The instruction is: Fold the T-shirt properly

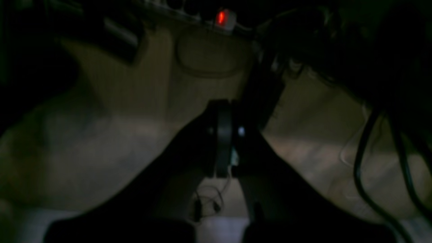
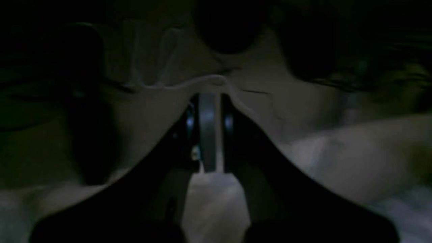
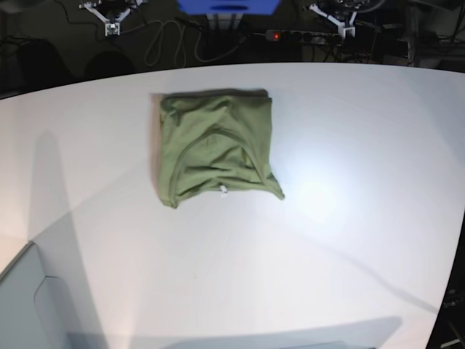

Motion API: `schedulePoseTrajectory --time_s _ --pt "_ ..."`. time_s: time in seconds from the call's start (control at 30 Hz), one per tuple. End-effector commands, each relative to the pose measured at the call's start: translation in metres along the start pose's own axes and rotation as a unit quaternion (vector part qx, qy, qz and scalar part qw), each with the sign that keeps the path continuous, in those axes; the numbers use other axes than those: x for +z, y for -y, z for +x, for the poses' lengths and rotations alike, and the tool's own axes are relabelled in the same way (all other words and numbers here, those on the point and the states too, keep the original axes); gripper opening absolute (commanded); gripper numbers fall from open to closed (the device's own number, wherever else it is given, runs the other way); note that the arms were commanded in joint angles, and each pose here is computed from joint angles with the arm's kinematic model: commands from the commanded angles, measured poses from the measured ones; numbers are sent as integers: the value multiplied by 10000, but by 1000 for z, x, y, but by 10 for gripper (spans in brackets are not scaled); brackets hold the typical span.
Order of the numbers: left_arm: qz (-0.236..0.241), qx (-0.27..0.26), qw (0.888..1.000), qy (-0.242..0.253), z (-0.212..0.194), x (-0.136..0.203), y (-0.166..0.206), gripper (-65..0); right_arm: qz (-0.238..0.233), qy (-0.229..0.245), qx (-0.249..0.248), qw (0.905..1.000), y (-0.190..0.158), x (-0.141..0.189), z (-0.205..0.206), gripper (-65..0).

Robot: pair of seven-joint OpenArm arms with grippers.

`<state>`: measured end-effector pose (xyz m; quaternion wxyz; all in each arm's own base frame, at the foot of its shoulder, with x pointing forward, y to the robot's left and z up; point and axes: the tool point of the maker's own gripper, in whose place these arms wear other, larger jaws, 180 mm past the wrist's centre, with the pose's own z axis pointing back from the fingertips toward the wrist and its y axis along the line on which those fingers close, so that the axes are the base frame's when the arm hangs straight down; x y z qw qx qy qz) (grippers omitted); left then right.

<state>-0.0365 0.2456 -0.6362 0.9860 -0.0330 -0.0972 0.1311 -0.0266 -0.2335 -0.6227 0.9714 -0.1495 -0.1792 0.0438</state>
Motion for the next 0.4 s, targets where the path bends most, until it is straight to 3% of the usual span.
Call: schedulePoseTrajectory --time_s 0.0,0.1,0.37 --pt "39 -224 9997 -14 3 0 -2 -650 -131 28 112 9998 1 0 1 -648" --pt "87 -631 9978 -186 3 -5 4 -650 -77 -129 128 9998 -17 -3 -1 -648" --pt "-53 -728 9972 -141 5 -11 28 -650 182 -155 -33 9997 -57 2 4 -648"
